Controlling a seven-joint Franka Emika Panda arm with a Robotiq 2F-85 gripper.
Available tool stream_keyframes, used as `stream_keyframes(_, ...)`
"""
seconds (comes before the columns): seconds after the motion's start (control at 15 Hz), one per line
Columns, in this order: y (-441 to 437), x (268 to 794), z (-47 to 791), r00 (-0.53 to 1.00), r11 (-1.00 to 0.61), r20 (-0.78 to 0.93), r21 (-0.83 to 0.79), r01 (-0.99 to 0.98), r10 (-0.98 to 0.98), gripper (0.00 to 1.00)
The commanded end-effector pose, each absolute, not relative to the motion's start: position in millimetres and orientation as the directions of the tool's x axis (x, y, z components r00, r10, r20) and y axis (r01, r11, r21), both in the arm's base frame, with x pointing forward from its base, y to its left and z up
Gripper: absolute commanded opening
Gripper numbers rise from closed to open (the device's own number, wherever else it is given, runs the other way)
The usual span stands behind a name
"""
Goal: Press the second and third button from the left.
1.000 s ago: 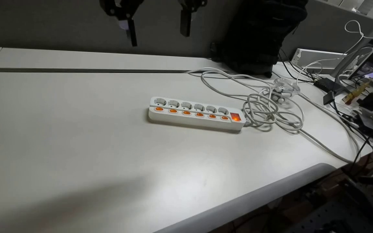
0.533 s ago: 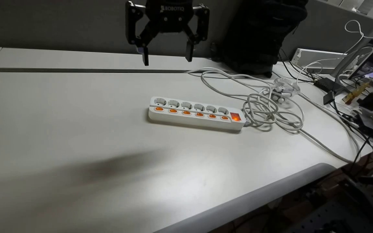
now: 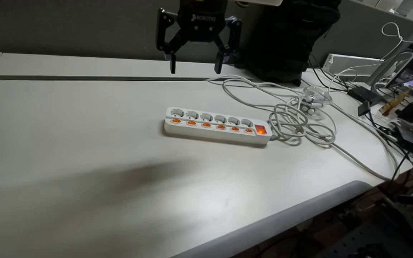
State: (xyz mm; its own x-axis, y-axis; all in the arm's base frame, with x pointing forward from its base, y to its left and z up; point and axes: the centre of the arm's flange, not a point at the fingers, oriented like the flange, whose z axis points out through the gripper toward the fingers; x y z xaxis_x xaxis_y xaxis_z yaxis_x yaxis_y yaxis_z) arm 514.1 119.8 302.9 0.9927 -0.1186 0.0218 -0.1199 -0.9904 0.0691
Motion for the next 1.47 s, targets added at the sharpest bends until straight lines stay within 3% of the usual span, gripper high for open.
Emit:
stream_keyframes(0.0, 118.7, 518.1, 298.9, 0.99, -0.987, 0.03, 0.072, -0.141, -0.139, 1.0)
stream_keyframes(0.2, 104.7, 533.5, 276.7, 0.98, -0.977, -0.011, 0.081, -0.2, -0.201, 1.0)
stream_keyframes(0.27, 99.6, 536.3, 268.8, 0.976, -0.973, -0.011, 0.081, -0.217, -0.219, 0.75)
stream_keyframes(0.4, 92.0, 541.7, 254.1, 0.971, -0.968, -0.012, 0.074, -0.239, -0.241, 0.67)
stream_keyframes(1.0, 91.0, 548.8, 200.6, 0.953, -0.953, -0.045, 0.061, -0.297, -0.3, 0.05)
stream_keyframes(1.13, 92.4, 549.6, 194.5, 0.95, -0.951, -0.052, 0.061, -0.304, -0.307, 0.0)
stream_keyframes(1.4, 91.1, 554.3, 184.0, 0.945, -0.946, -0.06, 0.064, -0.319, -0.323, 0.0)
